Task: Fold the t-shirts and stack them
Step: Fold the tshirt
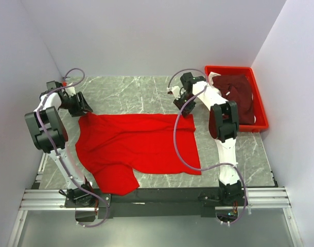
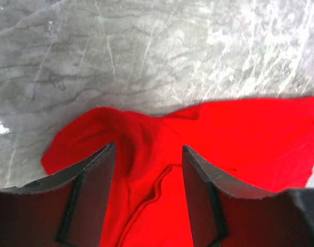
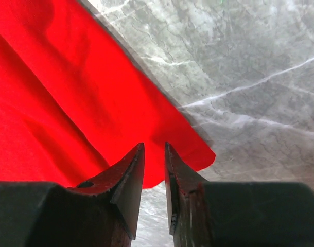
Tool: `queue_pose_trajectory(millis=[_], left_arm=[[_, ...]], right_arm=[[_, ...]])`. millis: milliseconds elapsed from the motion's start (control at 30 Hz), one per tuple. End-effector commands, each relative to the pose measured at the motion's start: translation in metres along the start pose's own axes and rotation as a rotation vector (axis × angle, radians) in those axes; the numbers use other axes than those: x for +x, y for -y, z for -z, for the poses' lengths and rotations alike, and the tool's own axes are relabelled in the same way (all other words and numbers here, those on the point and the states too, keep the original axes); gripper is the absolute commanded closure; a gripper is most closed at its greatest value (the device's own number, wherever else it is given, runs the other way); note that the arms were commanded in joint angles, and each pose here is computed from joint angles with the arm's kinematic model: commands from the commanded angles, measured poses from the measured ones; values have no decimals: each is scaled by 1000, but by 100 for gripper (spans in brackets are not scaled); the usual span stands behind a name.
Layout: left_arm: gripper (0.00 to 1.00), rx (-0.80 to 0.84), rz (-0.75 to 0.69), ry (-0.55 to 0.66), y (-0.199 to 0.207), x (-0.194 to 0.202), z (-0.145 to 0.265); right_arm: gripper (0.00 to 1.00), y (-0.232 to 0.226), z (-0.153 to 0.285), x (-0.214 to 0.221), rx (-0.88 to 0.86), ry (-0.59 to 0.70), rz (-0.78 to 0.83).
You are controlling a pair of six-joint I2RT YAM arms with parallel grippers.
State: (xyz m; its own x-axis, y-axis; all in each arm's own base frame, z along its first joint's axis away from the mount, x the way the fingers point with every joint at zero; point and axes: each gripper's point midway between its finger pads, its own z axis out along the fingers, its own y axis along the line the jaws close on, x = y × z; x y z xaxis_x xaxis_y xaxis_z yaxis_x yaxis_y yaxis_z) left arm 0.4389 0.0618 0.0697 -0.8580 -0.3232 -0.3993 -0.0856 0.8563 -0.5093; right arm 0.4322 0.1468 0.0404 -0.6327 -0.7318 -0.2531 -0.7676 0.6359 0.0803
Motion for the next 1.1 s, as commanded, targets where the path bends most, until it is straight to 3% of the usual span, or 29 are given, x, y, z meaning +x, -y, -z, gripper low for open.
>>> queue_pose_trajectory(millis=[0,100,200,267,300,400,567,800,1067], left_arm=[[40,20,60,27,7,-16,-9],[40,17,80,20,5,-16,-16],[48,15,87,12,5,-18,-19],[67,2,89,3,3,-16,-17],[85,-3,83,-1,1,-14,-16],[99,-23,91,25,-6,-12,2],[100,-72,79,37,-18,11,19],[99,-133,132,42,-46,21,-4],[87,-155,155,46,-60,1,-21]], right_arm=[[70,5,-3,-7,44,3,5],[71,6,-9,-5,46,-17,0],[72,12,-12,-3,67,-30,-5],[73,15,-14,-1,79,-41,-7],[75,16,-14,-1,86,-41,-5],[76,16,-15,3,87,-60,-7],[78,16,-18,9,91,-83,-17],[79,15,-21,13,85,-111,-29],[80,32,-22,2,173,-102,-26]])
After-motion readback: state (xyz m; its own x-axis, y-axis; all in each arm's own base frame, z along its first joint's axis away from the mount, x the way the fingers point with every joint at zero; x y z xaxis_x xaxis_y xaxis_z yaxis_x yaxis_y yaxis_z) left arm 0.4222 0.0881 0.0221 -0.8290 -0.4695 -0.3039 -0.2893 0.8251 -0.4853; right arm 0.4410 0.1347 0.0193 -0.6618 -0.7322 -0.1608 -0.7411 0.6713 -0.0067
